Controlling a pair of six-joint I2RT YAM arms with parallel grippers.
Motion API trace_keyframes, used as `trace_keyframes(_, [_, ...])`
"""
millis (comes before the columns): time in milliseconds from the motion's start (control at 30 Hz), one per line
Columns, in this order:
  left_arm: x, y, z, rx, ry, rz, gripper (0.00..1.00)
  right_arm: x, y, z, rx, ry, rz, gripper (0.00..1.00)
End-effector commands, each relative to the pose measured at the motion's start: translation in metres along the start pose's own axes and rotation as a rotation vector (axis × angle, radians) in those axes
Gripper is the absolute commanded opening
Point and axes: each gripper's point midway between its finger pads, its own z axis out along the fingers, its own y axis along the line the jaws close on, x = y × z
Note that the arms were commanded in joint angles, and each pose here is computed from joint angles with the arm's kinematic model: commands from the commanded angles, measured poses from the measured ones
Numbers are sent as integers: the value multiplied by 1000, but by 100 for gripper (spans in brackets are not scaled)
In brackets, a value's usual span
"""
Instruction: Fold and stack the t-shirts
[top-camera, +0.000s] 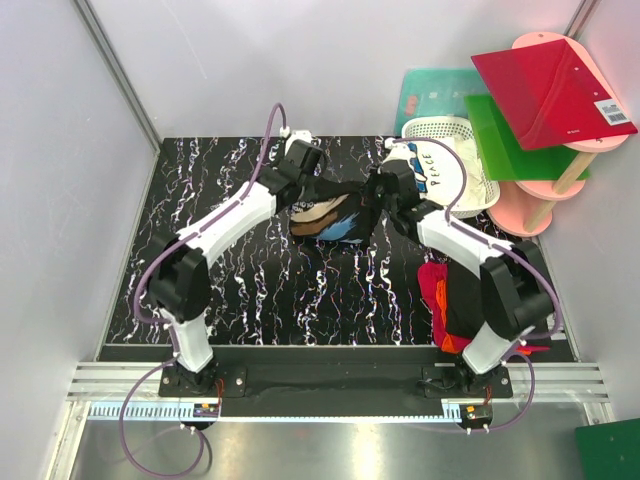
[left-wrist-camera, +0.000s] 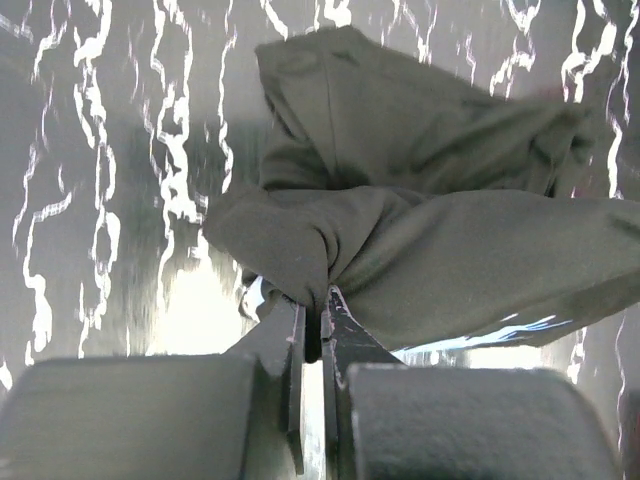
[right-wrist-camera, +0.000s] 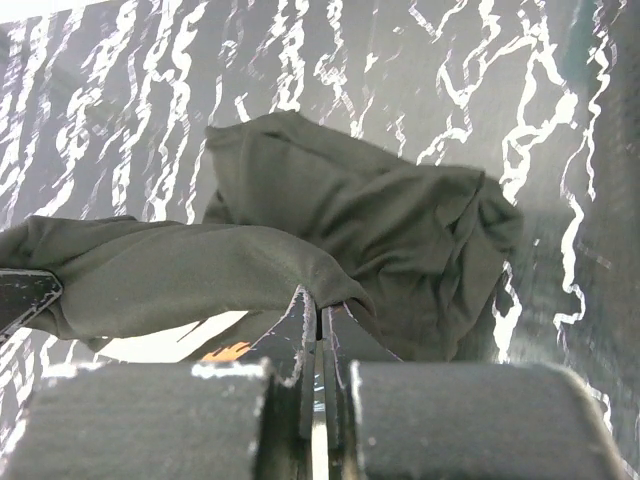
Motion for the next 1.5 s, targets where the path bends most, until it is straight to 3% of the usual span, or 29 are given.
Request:
trace_keyframes(0, [-31,-17,29,79,-24,13,0,-29,-12,27,64,-94,-7,0])
trace_keyframes(233, [-52,-28,80,181,15,-29,2,-27,-40,66,200,-96,51,0])
trace_keyframes(333, [-65,-34,97,248,13,-57,9,-28,-50,83,256,-106,64,1])
trace_keyframes(367, [-77,-35,97,272,-7,-68,17,-22,-61,90,306,-103,67,1])
trace_keyframes(400, [-74,-38,106,292,4,-67,57,-23,-65,94,327,-108,73,1])
trace_keyframes(500, [-82,-35,104,323,4,-91,92,-29,-74,104,389,-132,77,6])
trace_keyframes(533, [-82,-33,100,319,1,-94,99,-36,-74,105,398,-148,79,15])
trace_keyframes(567, [-67,-29,101,310,30,-90,99,-35,-80,107,431,-157,76,22])
trace_keyframes(600, [-83,-29,83,331,-23,-97,99,-37,-82,107,444,-166,76,41])
trace_keyframes(633, [-82,-27,76,337,-35,-101,99,-39,-82,107,449,-171,68,51])
trace_keyframes(667, [-56,-21,79,329,11,-99,99,-42,-82,105,449,-176,68,58])
trace_keyframes(700, [-75,-23,56,365,-67,-109,99,-43,-81,103,447,-178,70,71])
trace_keyframes(733, [-73,-22,49,376,-78,-114,99,-39,-82,100,447,-174,79,92])
trace_keyframes(767, [-49,-15,51,371,-44,-114,99,-48,-79,91,435,-194,92,99])
trace_keyframes(800, [-62,-16,34,398,-100,-126,99,-55,-74,87,408,-229,111,100])
trace_keyframes(833, [-57,-15,31,403,-97,-128,99,-38,-80,81,403,-210,103,100])
trace_keyframes(933, [-44,-13,21,422,-79,-123,99,-43,-64,55,271,-276,144,100])
trace_keyframes(967, [-40,-15,19,442,-68,-122,89,-52,-47,45,177,-285,152,97])
trace_keyframes(1033, [-43,-20,14,477,-83,-124,2,-43,-39,37,112,-262,157,78])
trace_keyframes(1067, [-42,-24,13,502,-76,-128,0,-41,-23,34,36,-230,148,28])
trace_keyframes(1100, [-41,-27,17,515,-70,-132,0,-31,-21,35,23,-186,139,0])
trace_keyframes(1267, [-49,-60,35,640,8,-148,0,-6,16,58,-159,-12,121,0])
trace_keyframes(1400, [-41,-77,81,716,100,-247,0,11,27,82,-205,98,124,0])
trace_keyframes(1433, [-55,-84,82,752,85,-261,0,-3,34,89,-221,86,120,0])
trace_keyframes(1467, [-43,-85,99,773,133,-281,0,15,30,102,-218,141,124,0])
